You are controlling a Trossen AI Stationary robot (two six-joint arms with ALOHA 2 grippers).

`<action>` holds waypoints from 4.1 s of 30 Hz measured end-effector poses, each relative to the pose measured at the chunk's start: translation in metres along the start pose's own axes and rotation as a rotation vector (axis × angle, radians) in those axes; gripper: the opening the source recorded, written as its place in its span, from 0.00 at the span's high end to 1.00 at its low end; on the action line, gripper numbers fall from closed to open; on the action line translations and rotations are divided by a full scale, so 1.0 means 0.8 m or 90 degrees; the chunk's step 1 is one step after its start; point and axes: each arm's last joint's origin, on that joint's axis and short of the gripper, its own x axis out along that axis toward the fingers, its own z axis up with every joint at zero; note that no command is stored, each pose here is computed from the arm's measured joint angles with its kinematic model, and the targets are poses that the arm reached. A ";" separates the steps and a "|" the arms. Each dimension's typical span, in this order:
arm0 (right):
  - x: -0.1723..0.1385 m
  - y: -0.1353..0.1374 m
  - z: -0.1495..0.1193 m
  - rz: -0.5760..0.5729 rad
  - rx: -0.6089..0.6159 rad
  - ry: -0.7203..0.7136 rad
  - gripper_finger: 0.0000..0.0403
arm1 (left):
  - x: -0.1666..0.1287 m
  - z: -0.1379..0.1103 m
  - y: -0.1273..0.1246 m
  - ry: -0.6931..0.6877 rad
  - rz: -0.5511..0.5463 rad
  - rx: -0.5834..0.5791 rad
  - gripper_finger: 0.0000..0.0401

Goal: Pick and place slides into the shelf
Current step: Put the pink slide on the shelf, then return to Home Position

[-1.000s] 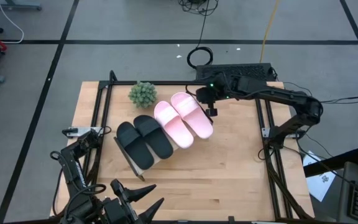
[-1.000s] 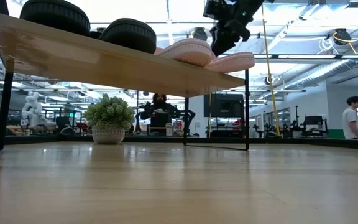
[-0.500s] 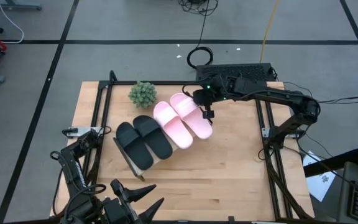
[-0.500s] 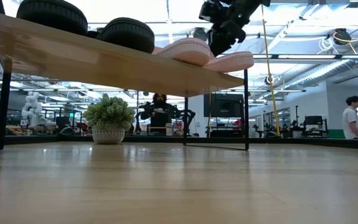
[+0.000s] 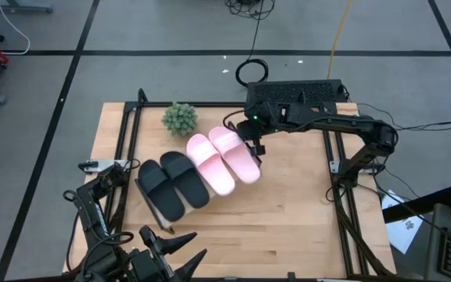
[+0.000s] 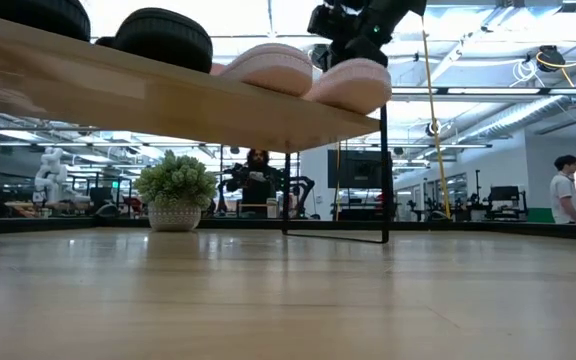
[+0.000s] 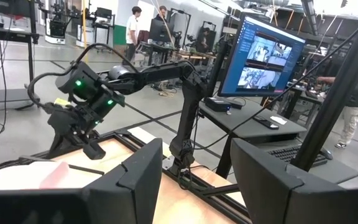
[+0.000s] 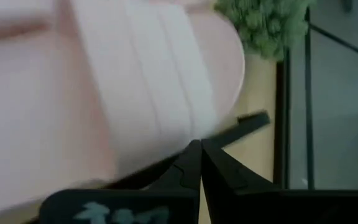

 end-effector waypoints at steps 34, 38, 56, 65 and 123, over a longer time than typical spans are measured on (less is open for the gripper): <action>-0.275 0.089 0.002 -0.121 0.129 -0.347 1.00 | -0.046 0.039 0.023 0.013 -0.055 0.077 0.52; -0.304 0.110 -0.009 -0.012 0.162 -0.406 1.00 | -0.055 0.039 0.044 0.015 -0.069 0.083 0.52; -0.232 0.158 -0.015 0.060 0.164 -0.285 1.00 | -0.024 0.002 0.200 0.150 -0.051 0.020 0.52; -0.220 0.096 -0.027 -0.064 0.211 -0.317 1.00 | -0.011 0.020 0.328 0.122 -0.036 -0.012 0.53; -0.201 0.037 -0.179 0.012 0.524 -0.523 1.00 | -0.022 -0.117 0.513 0.086 -0.150 -0.310 0.90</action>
